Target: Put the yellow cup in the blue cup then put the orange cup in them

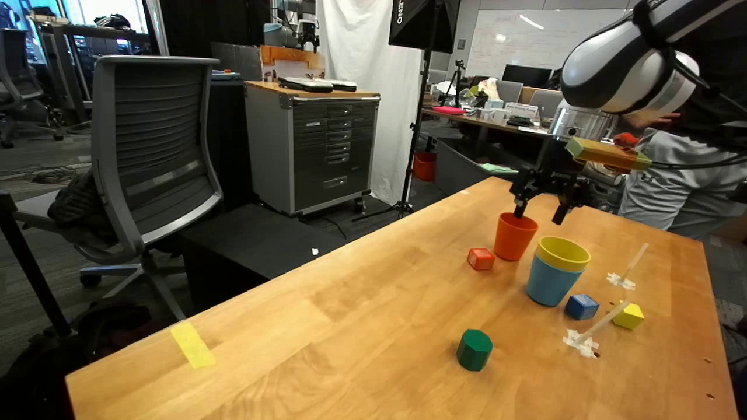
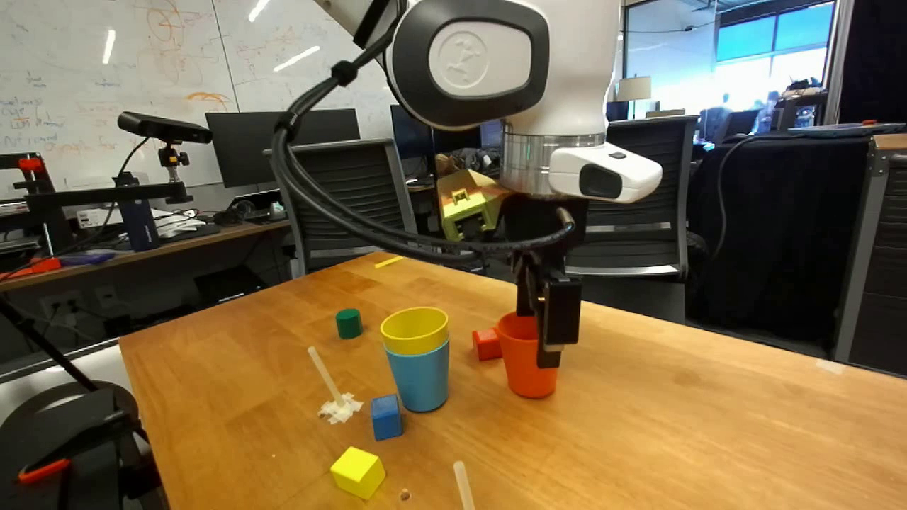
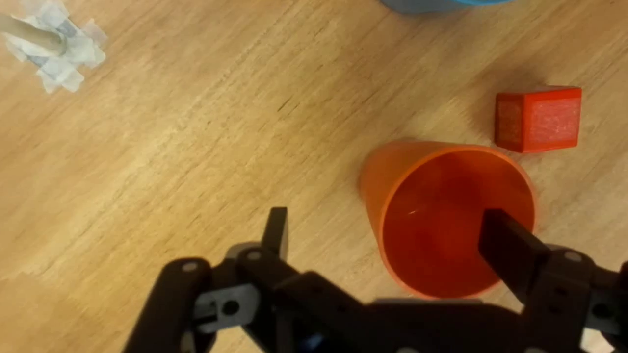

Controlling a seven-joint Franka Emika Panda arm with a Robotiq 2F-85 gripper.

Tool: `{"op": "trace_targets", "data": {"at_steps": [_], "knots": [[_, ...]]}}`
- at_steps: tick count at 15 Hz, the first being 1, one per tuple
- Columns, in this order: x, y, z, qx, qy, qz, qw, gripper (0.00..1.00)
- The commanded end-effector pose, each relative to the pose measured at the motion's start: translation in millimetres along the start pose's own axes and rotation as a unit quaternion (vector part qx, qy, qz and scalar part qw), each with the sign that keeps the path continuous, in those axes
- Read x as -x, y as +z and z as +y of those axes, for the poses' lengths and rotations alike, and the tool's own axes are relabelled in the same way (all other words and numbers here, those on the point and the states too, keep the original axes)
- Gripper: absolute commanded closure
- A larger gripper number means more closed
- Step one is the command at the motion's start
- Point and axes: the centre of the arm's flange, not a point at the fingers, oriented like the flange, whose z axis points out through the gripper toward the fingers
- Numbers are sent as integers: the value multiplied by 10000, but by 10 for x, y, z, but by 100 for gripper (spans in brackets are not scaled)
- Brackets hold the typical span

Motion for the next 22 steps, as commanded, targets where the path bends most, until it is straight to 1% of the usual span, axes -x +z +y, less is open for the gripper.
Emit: {"op": "trace_targets", "data": {"at_steps": [1,2,3,4,6,8,11,14,15,16,19,22], "knots": [[-128,78,-94,88,62,-41,9999,0],[-139,113,-95,108,69,-60,9999,6],[-148,131,-98,125,73,-71,9999,22],[-150,148,-97,136,67,-99,9998,34],[-140,171,-111,157,45,-85,9998,51],[-117,178,-133,178,2,-99,9998,65],[-79,171,-172,168,-14,-66,9998,89],[-27,169,-206,166,-87,-77,9998,96],[-13,174,-216,182,-112,-71,9997,100],[1,175,-226,188,-138,-59,9997,98],[39,144,-237,165,-203,-90,9996,99],[122,-35,-215,81,-241,15,9997,99]]}}
